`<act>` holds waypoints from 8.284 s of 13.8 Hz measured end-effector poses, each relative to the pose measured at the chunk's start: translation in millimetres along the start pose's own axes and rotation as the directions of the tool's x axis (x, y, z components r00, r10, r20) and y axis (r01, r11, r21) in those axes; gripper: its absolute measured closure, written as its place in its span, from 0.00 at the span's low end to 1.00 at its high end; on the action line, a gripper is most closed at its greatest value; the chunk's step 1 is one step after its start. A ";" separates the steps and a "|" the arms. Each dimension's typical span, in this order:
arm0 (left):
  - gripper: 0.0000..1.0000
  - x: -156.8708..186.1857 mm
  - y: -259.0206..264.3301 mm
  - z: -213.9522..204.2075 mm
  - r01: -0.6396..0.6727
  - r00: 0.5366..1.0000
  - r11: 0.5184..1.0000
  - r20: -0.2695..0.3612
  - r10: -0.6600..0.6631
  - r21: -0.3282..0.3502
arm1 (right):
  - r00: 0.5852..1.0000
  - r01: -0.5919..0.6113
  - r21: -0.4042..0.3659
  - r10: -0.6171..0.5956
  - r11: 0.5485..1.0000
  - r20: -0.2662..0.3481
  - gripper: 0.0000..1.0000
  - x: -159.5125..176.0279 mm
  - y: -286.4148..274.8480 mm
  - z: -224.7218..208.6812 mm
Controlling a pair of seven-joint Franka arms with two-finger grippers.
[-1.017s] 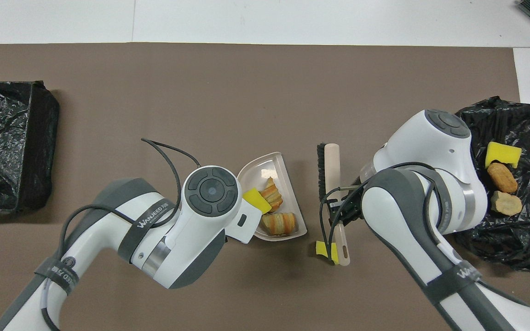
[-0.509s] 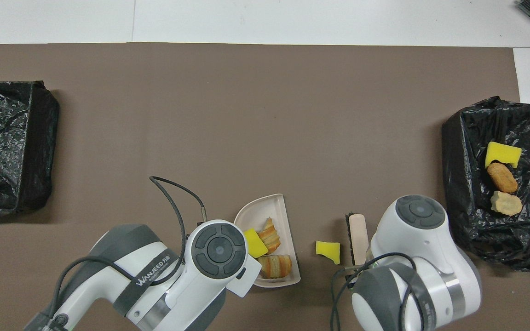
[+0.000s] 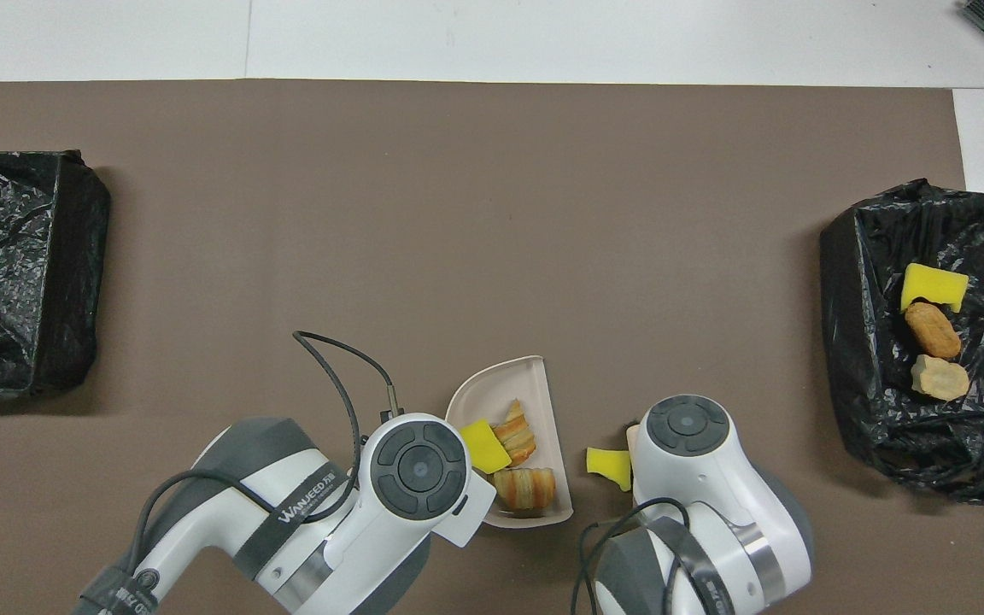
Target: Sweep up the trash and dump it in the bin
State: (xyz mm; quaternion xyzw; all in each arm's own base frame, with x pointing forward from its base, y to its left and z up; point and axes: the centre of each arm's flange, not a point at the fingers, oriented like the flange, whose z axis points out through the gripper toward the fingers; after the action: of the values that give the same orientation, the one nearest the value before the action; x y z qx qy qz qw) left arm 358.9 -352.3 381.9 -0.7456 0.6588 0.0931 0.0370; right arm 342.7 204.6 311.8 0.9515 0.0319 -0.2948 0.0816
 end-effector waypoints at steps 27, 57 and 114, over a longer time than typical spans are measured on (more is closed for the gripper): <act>0.68 -53.2 -74.5 -17.8 -0.014 0.994 0.996 -0.107 0.024 0.088 | 0.980 0.163 0.196 -0.135 0.967 -0.149 0.74 49.1 27.8 -96.6; 0.68 -625.7 -310.2 -98.8 -0.013 0.953 0.967 0.297 -0.065 0.256 | 0.998 0.061 0.162 -0.064 0.985 0.015 0.00 6.3 -117.3 -97.1; 0.67 123.5 -99.5 -16.8 0.949 0.180 0.181 -0.027 -0.983 -0.257 | 0.798 -0.085 0.236 0.208 0.968 -0.566 0.00 18.9 284.9 -334.7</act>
State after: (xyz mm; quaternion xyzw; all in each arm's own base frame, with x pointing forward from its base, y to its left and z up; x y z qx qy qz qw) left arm 473.1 -462.9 368.5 -0.9981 0.0250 0.0377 -0.0420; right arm 575.3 -17.4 612.1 0.9987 -0.0481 0.0188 -0.0051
